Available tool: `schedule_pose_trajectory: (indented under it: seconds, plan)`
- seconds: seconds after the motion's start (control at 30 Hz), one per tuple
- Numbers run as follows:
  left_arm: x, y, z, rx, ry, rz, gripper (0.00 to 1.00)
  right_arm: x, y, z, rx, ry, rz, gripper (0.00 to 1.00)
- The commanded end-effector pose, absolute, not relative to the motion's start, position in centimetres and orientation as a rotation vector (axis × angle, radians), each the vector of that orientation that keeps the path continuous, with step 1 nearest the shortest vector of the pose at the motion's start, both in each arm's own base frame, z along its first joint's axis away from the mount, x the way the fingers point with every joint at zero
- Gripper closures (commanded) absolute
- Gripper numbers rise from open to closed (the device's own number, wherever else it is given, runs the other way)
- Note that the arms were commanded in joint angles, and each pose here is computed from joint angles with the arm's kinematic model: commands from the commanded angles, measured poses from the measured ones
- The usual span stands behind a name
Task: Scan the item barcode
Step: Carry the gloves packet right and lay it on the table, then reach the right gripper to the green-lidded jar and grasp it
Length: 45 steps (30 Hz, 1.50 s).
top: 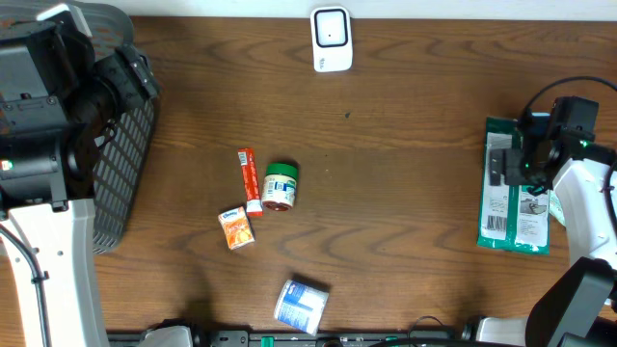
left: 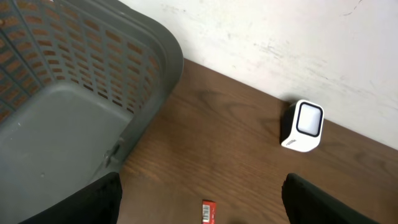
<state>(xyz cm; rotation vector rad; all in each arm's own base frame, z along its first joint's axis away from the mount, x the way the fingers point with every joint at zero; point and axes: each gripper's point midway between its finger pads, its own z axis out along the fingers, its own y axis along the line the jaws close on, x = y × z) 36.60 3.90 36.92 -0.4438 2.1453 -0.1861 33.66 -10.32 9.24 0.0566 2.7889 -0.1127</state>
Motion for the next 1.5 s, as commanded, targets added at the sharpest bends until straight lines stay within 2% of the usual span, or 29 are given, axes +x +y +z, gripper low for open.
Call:
schedule_pose_trajectory:
  seconds: [0.0, 0.13, 0.17, 0.2, 0.27, 0.4, 0.6, 0.73, 0.87, 1.03, 1.13, 1.37, 1.43, 1.47]
  plan:
    - [36.7, 4.1, 36.8, -0.453, 2.146, -0.18, 0.17, 35.8, -3.3, 12.1, -0.006, 2.62, 0.442, 0.01]
    - [36.7, 4.1, 36.8, -0.453, 2.146, -0.18, 0.17, 34.5, 2.7, 15.0, 0.122, 2.513, 1.017, 0.01]
    - [36.7, 4.1, 36.8, -0.453, 2.146, -0.18, 0.17, 34.3, 3.7, 15.7, 0.092, 2.477, 1.106, 0.07]
    - [36.7, 4.1, 36.8, -0.453, 2.146, -0.18, 0.17, 34.0, 4.4, 16.0, 0.083, 2.466, 1.158, 0.18]
    - [36.7, 4.1, 36.8, -0.453, 2.146, -0.18, 0.17, 33.2, 5.6, 15.9, 0.077, 2.499, 1.197, 0.32]
    - [36.7, 4.1, 36.8, -0.453, 2.146, -0.18, 0.17, 31.3, 8.2, 14.2, 0.0, 2.656, 1.14, 0.39]
    - [36.7, 4.1, 36.8, -0.453, 2.146, -0.18, 0.17, 30.7, 13.8, 12.5, 0.054, 2.825, 0.999, 0.36]
    - [36.7, 4.1, 36.8, -0.453, 2.146, -0.18, 0.17, 31.9, 16.6, 11.2, 0.209, 2.834, 0.696, 0.31]
    - [36.7, 4.1, 36.8, -0.453, 2.146, -0.18, 0.17, 32.5, 19.8, 11.3, 0.221, 2.727, 0.49, 0.31]
    - [36.7, 4.1, 36.8, -0.453, 2.146, -0.18, 0.17, 31.2, 25.0, 12.4, 0.078, 2.668, 0.511, 0.28]
    - [36.7, 4.1, 36.8, -0.453, 2.146, -0.18, 0.17, 30.7, 26.0, 14.0, 0.016, 2.702, 0.473, 0.28]
    - [36.7, 4.1, 36.8, -0.453, 2.146, -0.18, 0.17, 33.2, 28.5, 19.2, -0.117, 2.701, 0.439, 0.29]
    - [36.7, 4.1, 36.8, -0.453, 2.146, -0.18, 0.17, 34.3, 29.7, 18.8, -0.141, 2.71, 0.44, 0.26]
    - [36.7, 4.1, 36.8, -0.453, 2.146, -0.18, 0.17, 34.7, 30.3, 18.3, -0.152, 2.722, 0.454, 0.2]
